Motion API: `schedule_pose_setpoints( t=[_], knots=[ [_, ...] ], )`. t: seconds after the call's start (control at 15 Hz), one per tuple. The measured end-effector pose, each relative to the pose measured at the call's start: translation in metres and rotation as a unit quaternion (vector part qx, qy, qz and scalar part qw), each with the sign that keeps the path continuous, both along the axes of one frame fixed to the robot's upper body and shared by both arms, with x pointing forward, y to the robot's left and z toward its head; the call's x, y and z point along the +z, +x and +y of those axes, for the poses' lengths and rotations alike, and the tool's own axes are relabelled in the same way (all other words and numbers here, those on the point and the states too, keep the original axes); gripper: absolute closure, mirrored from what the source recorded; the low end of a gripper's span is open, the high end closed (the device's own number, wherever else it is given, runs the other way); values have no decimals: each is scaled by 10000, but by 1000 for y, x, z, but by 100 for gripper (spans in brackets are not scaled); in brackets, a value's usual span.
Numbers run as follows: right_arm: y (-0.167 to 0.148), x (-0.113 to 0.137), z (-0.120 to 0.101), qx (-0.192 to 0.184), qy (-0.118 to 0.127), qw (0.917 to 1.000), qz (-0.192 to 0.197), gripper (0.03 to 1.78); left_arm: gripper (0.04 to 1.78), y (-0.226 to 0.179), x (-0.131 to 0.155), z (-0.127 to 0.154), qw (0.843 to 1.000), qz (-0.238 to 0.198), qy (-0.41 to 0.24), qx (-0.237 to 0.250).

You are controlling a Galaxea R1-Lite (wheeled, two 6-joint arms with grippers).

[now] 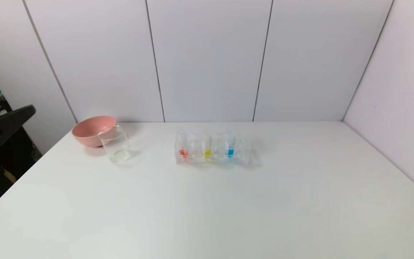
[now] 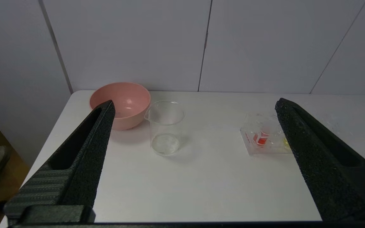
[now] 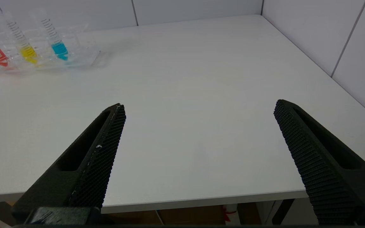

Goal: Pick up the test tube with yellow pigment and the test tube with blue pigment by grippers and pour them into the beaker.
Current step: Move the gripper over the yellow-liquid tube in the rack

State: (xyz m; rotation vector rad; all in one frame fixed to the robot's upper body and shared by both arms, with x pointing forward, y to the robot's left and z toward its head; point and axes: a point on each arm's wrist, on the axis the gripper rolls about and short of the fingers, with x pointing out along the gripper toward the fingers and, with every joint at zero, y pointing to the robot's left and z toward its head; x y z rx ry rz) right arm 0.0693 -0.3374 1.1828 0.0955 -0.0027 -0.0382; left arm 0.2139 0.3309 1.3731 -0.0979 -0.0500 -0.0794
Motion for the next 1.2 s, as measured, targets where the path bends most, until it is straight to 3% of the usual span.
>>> schedule_pose_setpoints(
  t=[0.27,0.6,1.0,1.2],
  knots=[
    [0,0,0,0,1,10000,0,10,6,54,8,-21,9997,55,52,-250],
    [0,0,0,0,0,10000,0,10,6,95,-5,-76,9989,107,-22,-451],
    [0,0,0,0,0,10000,0,10,6,106,-32,-146,9990,10,-217,-390],
    [0,0,0,0,0,10000,0,10,6,105,-51,-175,9979,247,-325,-497]
  ],
)
